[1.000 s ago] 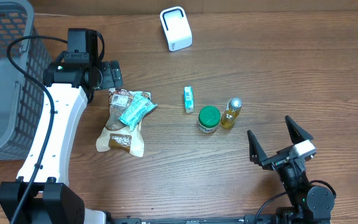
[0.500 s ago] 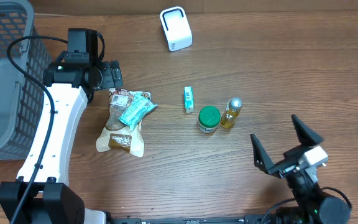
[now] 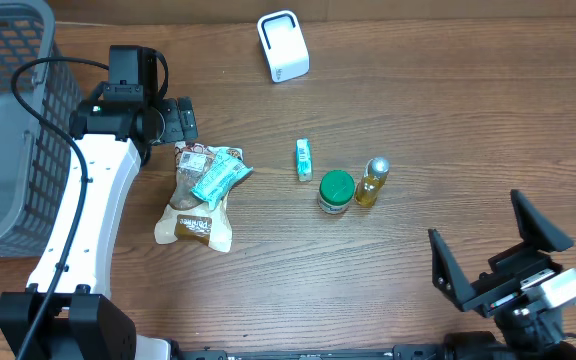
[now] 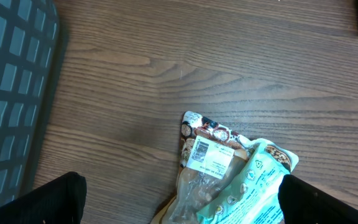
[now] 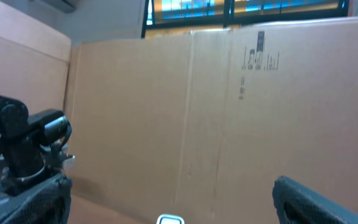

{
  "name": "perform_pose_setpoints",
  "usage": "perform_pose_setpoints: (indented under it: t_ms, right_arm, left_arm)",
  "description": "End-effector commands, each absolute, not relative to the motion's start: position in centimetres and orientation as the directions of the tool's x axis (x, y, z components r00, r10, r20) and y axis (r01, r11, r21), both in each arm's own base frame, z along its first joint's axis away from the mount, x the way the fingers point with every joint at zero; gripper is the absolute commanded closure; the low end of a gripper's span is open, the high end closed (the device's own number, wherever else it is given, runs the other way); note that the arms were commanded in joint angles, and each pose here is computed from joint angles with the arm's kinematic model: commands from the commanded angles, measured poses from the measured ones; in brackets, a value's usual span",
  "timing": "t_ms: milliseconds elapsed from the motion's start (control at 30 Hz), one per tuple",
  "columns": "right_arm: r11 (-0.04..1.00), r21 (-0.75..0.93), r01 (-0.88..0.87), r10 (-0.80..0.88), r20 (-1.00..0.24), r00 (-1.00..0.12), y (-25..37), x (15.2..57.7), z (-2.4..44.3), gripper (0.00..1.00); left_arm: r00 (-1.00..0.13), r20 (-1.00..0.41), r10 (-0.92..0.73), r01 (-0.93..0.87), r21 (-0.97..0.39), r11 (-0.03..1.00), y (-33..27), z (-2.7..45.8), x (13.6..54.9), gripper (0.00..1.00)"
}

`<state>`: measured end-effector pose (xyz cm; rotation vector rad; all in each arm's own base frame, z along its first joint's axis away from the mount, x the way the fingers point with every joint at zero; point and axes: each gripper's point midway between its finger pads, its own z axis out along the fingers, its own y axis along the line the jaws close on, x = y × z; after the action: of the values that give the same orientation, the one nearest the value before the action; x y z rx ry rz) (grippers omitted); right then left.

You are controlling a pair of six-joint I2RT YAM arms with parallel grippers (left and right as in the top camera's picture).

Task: Scan the item barcode
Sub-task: 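Raise the right arm and swing it toward the table center, then move the right gripper over the yellow soap bottle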

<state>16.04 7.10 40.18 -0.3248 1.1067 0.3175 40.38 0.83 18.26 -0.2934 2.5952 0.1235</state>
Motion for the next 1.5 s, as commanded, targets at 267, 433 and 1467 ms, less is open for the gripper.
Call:
perform_pose_setpoints:
  t_ms: [267, 433, 1467]
  right_arm:
    - [0.909, 0.009, -0.417, 0.08, -0.985, 0.151, 7.2, 19.8, 45.1, 0.0]
    - [0.913, 0.038, -0.405, -0.001, -0.996, -0.094, 7.2, 22.6, 44.4, 0.0]
    - [0.801, 0.418, -0.428, -0.029, -0.687, -0.726, 11.0, 31.9, 34.2, 0.0]
  left_arm:
    - [-0.832, -0.526, -0.177, -0.235, 0.046, 0.971, 1.3, 18.9, 40.5, 0.0]
    - [-0.832, -0.526, -0.177, -0.235, 0.046, 0.971, 1.3, 18.9, 40.5, 0.01]
    - [-0.832, -0.526, -0.177, -0.235, 0.046, 0.971, 1.3, 18.9, 40.5, 0.01]
